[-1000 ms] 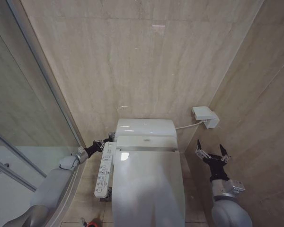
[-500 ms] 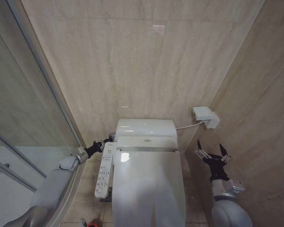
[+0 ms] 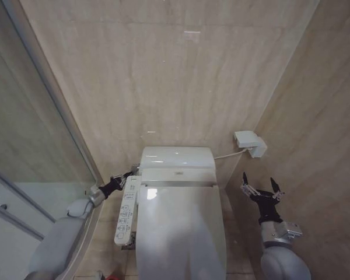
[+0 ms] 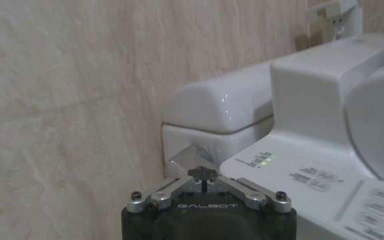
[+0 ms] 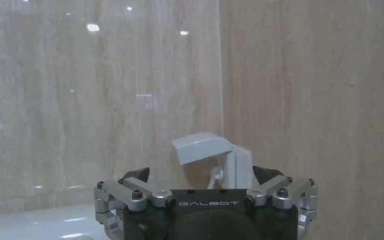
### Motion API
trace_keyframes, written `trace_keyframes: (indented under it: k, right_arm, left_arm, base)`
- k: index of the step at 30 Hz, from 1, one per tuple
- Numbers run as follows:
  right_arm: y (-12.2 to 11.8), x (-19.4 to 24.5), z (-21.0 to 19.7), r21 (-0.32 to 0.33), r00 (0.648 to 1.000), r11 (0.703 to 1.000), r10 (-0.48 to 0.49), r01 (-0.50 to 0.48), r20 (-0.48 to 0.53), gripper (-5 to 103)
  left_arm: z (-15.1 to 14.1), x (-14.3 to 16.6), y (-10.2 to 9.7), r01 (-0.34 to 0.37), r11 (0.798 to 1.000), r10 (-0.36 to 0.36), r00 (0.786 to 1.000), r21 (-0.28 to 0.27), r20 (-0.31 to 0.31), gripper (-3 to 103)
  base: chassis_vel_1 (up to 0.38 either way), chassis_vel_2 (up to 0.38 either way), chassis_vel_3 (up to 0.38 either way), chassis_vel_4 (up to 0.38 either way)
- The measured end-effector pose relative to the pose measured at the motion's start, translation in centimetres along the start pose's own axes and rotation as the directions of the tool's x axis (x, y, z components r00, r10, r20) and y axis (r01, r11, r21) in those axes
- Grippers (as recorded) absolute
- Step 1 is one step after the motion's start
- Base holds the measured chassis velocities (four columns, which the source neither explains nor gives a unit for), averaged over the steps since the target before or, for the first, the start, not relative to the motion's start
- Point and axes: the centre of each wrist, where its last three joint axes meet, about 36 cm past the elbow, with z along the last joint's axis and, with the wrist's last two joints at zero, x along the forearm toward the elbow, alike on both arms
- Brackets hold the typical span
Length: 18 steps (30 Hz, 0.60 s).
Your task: Open the toilet lid, clean the toilet bowl with a toilet brush, close the toilet lid, and flush.
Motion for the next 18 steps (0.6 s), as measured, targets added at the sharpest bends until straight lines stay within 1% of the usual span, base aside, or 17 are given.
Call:
trace_keyframes:
  k: [2,3,5,6,8,10,14,15,18]
  right_arm:
    - [0.0,0.0,0.0,0.0,1.0,1.0,0.0,0.0,0.0,100]
    - [0.0,0.0,0.0,0.0,1.0,1.0,0.0,0.0,0.0,100]
    - [0.0,0.0,0.0,0.0,1.0,1.0,0.0,0.0,0.0,100]
    - [0.0,0.0,0.0,0.0,1.0,1.0,0.0,0.0,0.0,100]
    - [0.0,0.0,0.0,0.0,1.0,1.0,0.0,0.0,0.0,100]
    - [0.0,0.0,0.0,0.0,1.0,1.0,0.0,0.0,0.0,100]
    - [0.0,0.0,0.0,0.0,1.0,1.0,0.0,0.0,0.0,100]
    - [0.0,0.0,0.0,0.0,1.0,1.0,0.0,0.0,0.0,100]
    - [0.0,0.0,0.0,0.0,1.0,1.0,0.0,0.0,0.0,100]
  left_arm:
    - [0.0,1.7,-0.3,0.005,1.0,-0.005,1.0,0.005,0.005,0]
    - [0.0,1.7,-0.3,0.005,1.0,-0.005,1.0,0.005,0.005,0]
    - [0.1,3.8,-0.5,0.029,1.0,-0.029,1.0,0.012,0.012,0]
    - [0.1,3.8,-0.5,0.029,1.0,-0.029,1.0,0.012,0.012,0]
    - [0.0,5.6,-0.8,0.059,0.998,-0.059,0.998,0.016,0.029,0]
    - [-0.1,6.1,-0.9,0.071,0.997,-0.072,0.997,0.018,0.038,0]
    - [-1.3,7.6,-1.3,0.147,0.989,-0.148,0.985,0.016,0.084,0]
    - [-1.3,7.6,-1.3,0.147,0.989,-0.148,0.985,0.016,0.084,0]
    - [-2.4,8.2,-1.8,0.253,0.967,-0.255,0.96,0.034,0.116,0]
  base:
    - [0.0,0.0,0.0,0.0]
    - [0.0,0.0,0.0,0.0]
    - [0.0,0.0,0.0,0.0]
    - [0.0,0.0,0.0,0.0]
    - [0.0,0.0,0.0,0.0]
    - [0.0,0.0,0.0,0.0]
    - [0.0,0.0,0.0,0.0]
    - [0.0,0.0,0.0,0.0]
    - [0.0,0.0,0.0,0.0]
